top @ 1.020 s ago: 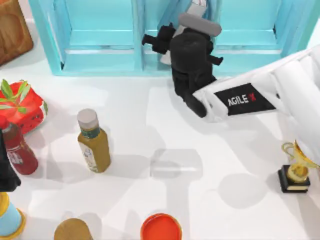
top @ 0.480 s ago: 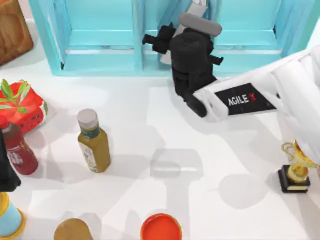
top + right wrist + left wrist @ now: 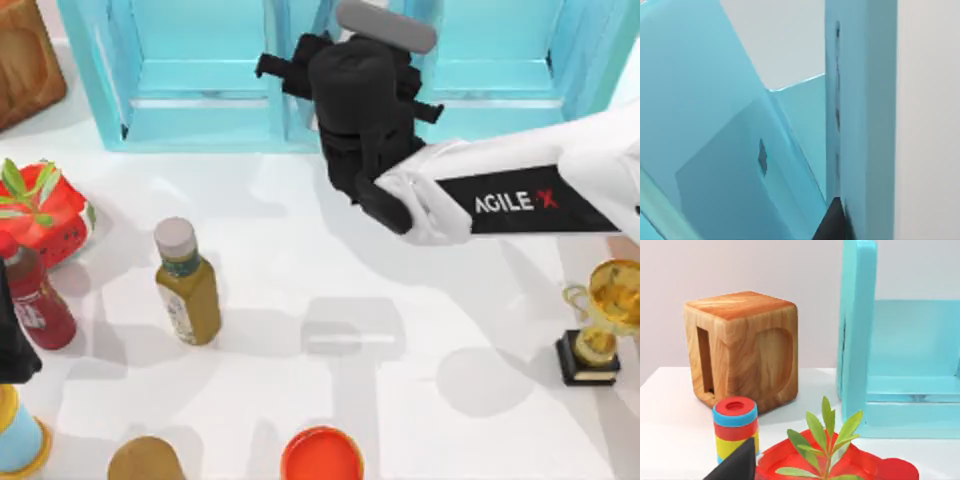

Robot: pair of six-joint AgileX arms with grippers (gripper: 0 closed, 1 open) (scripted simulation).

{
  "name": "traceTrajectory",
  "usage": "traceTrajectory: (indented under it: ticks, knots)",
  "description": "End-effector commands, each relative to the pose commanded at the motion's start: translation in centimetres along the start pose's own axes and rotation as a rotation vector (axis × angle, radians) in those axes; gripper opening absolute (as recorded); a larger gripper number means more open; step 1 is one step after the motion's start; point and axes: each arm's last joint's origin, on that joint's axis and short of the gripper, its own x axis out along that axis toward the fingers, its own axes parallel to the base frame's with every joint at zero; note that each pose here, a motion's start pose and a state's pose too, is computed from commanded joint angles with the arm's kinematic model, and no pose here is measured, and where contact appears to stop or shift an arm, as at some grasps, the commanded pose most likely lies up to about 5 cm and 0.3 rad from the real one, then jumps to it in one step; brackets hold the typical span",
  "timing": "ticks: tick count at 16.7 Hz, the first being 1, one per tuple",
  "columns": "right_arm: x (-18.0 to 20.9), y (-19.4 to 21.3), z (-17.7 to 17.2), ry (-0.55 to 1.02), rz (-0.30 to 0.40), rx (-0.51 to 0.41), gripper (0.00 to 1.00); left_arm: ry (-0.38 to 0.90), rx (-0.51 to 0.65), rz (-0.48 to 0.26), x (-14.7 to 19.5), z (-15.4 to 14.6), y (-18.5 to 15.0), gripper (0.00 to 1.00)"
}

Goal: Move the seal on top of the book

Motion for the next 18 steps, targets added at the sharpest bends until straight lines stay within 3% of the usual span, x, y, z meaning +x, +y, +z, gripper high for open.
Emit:
traceTrajectory:
  ticks: [4, 7, 11, 18]
  knots:
    - [-7.0, 2.5, 6.9, -0.042, 0.024, 0.039, 0.0, 0.0, 0.0, 0.0, 0.0, 0.0, 0.0, 1.0]
    - [-12.1, 2.9, 10.0, -0.052, 0.031, 0.052, 0.0, 0.0, 0.0, 0.0, 0.0, 0.0, 0.0, 1.0]
    - [-15.6, 2.5, 10.2, -0.025, 0.014, 0.02, 0.0, 0.0, 0.0, 0.0, 0.0, 0.0, 0.0, 1.0]
    - [-15.3, 2.3, 9.8, -0.027, 0.007, -0.011, 0.0, 0.0, 0.0, 0.0, 0.0, 0.0, 0.0, 1.0]
